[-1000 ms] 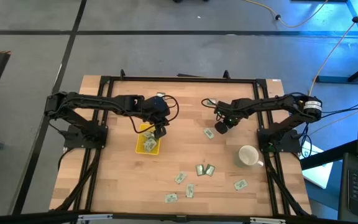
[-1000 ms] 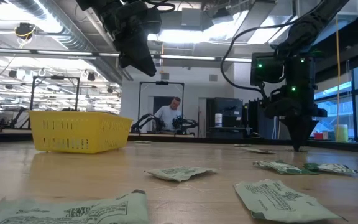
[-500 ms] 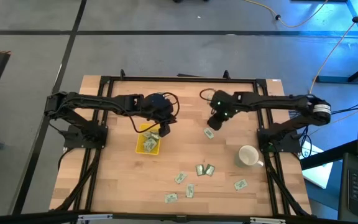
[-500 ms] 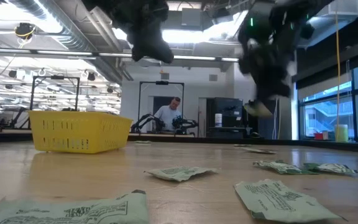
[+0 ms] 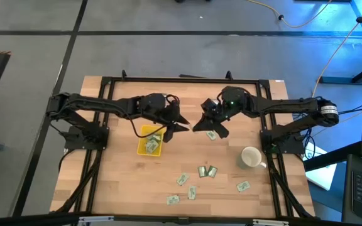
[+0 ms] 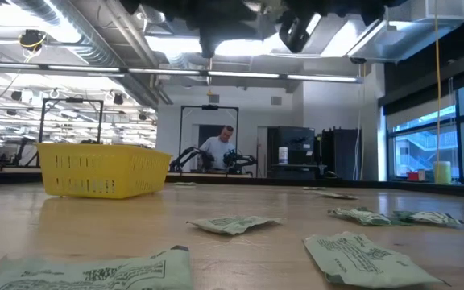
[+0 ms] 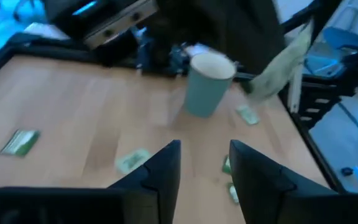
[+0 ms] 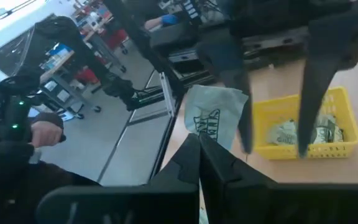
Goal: Pick and place Stevia / Truvia into bins
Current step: Put the white packet into the yellow bin
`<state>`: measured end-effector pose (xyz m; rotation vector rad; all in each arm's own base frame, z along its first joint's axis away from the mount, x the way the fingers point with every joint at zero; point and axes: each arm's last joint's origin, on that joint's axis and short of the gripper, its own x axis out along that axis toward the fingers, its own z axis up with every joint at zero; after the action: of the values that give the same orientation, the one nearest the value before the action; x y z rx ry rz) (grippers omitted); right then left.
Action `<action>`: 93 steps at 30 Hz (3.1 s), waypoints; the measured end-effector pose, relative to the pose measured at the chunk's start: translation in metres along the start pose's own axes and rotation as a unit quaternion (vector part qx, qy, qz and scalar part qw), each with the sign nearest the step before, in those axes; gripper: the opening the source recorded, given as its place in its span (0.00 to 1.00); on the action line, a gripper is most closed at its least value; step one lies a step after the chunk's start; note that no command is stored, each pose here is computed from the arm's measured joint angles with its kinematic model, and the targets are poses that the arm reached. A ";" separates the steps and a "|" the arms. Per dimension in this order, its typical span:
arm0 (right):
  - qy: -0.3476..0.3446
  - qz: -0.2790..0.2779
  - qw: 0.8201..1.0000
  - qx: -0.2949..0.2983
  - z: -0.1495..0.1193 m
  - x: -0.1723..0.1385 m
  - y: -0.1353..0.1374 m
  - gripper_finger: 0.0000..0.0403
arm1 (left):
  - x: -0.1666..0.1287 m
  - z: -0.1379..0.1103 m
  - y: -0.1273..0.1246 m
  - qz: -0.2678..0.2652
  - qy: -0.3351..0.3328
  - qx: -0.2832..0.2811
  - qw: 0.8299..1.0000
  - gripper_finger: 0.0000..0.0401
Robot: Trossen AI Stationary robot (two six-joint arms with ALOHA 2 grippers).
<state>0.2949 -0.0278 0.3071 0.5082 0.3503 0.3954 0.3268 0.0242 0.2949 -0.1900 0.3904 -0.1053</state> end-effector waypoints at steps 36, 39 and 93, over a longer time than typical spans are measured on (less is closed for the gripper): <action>0.021 0.008 0.999 0.033 -0.005 0.002 0.003 0.00 | 0.002 0.013 -0.010 -0.074 -0.069 0.045 0.994 0.29; 0.021 0.007 0.999 0.033 -0.005 0.002 0.003 0.00 | 0.002 0.013 -0.010 -0.073 -0.069 0.052 0.994 0.23; 0.298 -0.439 0.836 0.139 -0.105 0.025 -0.077 0.35 | -0.027 -0.093 0.002 0.182 0.433 -0.182 0.864 0.02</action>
<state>0.2940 -0.0364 0.1750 0.4427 1.2056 -0.4279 0.2664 0.0151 0.2200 -0.4398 1.3450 0.2773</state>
